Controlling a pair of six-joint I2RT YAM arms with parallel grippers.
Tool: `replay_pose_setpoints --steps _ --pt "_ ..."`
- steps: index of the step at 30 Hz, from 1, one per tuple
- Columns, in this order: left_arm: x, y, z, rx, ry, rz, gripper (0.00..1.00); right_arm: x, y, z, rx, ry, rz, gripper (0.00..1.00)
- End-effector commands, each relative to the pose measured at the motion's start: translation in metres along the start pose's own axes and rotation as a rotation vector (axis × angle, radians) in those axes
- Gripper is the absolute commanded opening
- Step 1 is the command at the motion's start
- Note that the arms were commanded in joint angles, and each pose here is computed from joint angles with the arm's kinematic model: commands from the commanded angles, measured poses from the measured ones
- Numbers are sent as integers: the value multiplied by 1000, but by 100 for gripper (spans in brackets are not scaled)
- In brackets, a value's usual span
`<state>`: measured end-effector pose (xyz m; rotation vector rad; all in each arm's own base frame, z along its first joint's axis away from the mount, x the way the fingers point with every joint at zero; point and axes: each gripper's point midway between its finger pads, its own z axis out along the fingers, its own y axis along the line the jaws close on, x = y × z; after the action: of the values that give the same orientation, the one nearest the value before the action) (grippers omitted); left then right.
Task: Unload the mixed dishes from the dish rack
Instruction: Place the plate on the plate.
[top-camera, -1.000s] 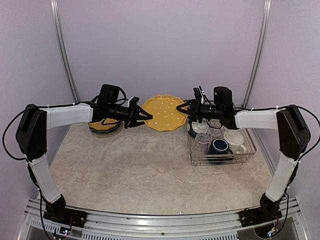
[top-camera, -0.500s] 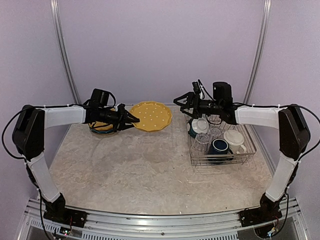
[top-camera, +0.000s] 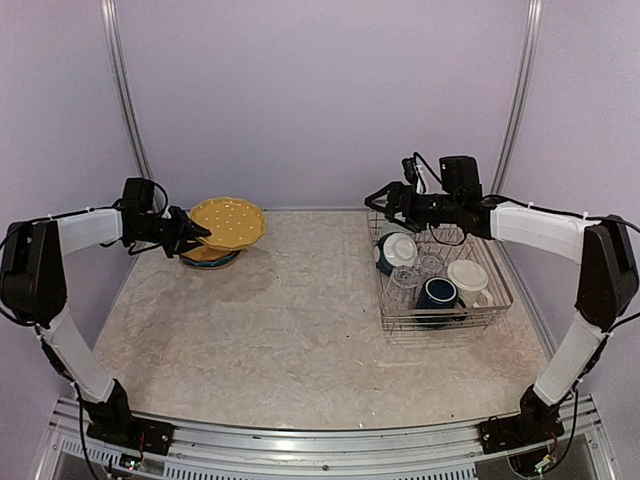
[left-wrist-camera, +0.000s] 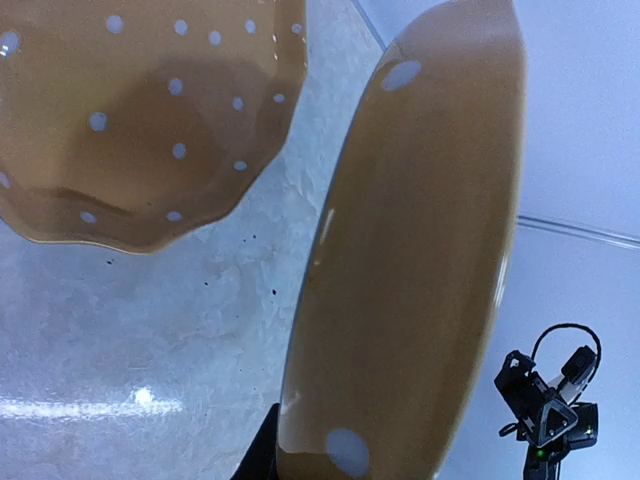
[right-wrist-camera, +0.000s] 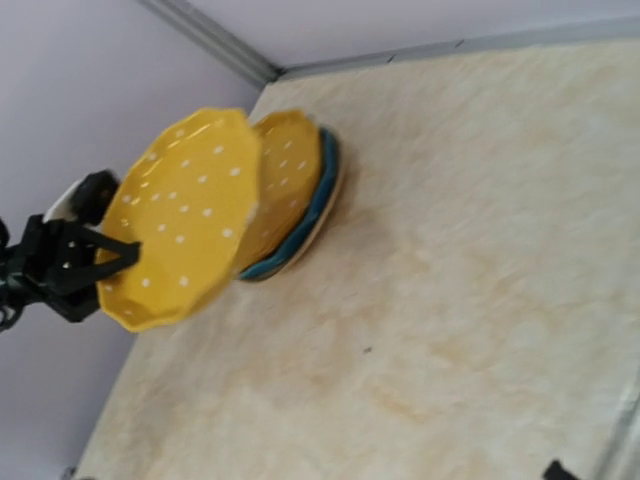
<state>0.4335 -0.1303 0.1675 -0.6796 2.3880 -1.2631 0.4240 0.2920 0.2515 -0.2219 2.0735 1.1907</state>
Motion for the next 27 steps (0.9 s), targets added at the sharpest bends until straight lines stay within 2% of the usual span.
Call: replay_pose_setpoints --steps 1,11,27 --pt "-33 -16 -35 52 -118 92 0 -9 -13 -24 107 -18 -45 94" --pt "-86 17 -36 -28 -214 42 0 -11 -36 -53 268 -18 -71 94" --pt "-120 49 -11 -116 -207 16 0 -12 -49 -100 514 3 -138 95"
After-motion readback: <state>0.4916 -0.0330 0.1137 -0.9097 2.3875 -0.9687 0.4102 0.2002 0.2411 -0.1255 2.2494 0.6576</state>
